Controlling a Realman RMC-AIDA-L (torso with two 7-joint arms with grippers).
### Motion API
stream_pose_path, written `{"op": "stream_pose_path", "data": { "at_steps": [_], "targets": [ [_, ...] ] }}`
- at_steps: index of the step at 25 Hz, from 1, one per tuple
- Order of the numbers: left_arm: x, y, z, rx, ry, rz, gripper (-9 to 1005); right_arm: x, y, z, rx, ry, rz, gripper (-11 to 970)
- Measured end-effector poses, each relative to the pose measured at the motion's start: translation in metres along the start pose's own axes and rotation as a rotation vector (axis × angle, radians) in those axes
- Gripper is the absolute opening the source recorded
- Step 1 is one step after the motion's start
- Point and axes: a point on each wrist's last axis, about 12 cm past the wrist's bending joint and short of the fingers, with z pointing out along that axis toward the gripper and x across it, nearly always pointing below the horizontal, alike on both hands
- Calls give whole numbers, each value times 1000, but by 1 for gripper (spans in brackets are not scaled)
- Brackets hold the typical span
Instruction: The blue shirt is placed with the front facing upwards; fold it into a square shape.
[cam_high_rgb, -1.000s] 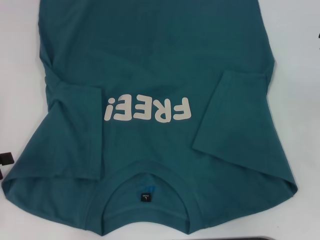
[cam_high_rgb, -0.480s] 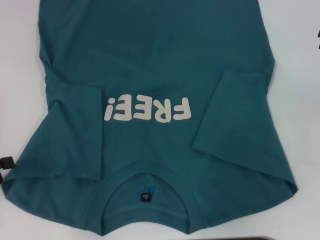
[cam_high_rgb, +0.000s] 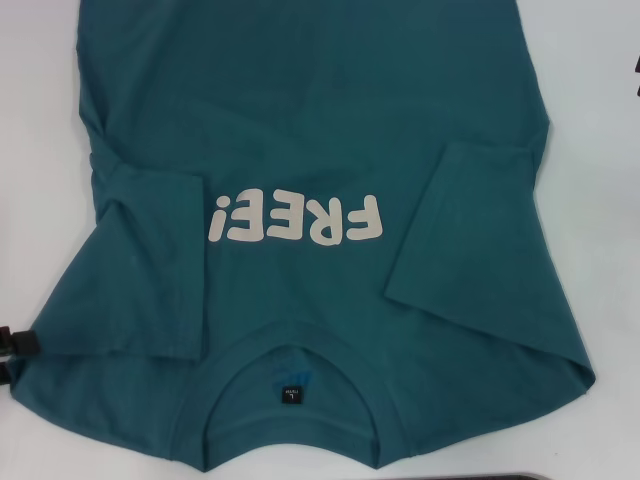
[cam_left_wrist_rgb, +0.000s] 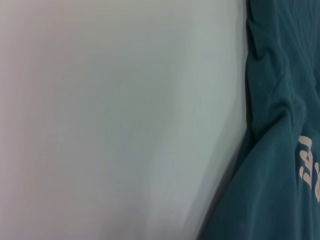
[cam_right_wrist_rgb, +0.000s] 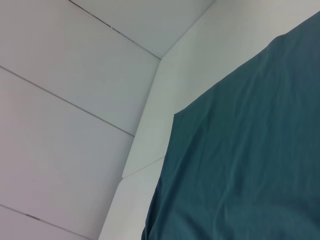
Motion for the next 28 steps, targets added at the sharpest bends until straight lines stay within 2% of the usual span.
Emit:
{"op": "stream_pose_path", "data": {
  "at_steps": [14, 28],
  "targets": [
    [-5, -12, 12, 37, 30, 27, 731, -1, 0, -1, 3, -4, -1, 652],
    [-7, -16, 16, 41, 38, 39, 732, -1, 0, -1, 1, -5, 4, 652]
  ]
}}
